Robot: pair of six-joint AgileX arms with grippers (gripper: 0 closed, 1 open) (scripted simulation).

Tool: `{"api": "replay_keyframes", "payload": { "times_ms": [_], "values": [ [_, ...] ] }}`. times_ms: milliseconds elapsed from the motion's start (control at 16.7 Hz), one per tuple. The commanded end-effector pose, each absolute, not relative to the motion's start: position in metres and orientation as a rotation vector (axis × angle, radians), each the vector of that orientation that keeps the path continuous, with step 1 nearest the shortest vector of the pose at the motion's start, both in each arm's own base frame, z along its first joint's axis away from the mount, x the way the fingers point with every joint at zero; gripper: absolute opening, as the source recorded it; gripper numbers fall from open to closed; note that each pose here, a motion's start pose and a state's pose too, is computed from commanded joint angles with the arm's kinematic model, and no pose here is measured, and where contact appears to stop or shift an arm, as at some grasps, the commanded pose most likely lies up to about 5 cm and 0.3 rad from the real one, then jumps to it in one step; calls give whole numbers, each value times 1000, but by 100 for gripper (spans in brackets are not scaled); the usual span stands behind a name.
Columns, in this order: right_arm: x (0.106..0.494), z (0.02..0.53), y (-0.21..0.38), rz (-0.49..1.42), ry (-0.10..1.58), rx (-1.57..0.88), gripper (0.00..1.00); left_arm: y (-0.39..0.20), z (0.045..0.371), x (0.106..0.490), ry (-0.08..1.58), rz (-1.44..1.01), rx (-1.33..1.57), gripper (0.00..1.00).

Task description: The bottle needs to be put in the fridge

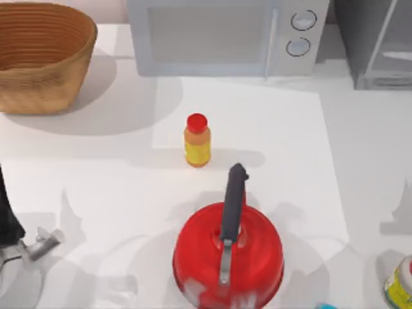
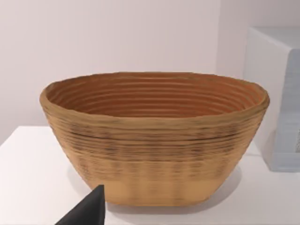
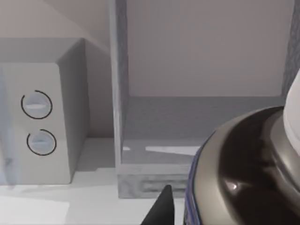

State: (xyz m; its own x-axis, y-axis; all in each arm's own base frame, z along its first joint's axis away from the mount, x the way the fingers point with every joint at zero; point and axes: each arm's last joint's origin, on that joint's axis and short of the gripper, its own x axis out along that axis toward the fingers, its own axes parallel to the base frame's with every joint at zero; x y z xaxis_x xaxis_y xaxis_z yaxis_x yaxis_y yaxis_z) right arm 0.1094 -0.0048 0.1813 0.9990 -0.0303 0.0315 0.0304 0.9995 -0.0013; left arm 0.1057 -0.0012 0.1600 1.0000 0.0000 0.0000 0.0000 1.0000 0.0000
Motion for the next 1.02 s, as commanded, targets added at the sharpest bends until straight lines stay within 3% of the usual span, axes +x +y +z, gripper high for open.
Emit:
{"api": "replay_keyframes", "payload": {
  "times_ms": [300,540,780,1020],
  "values": [
    [141,230,-14,-59,-58,-11,1,-1,160,106,0,0,0,100],
    [206,254,-28,-46,-31,-18,1,-1,160,106,0,0,0,100],
    [290,242,-50,-19,-11,-24,1,-1,160,106,0,0,0,100],
    [360,197,-76,-1,-4,-21,1,-1,160,106,0,0,0,100]
  ]
}}
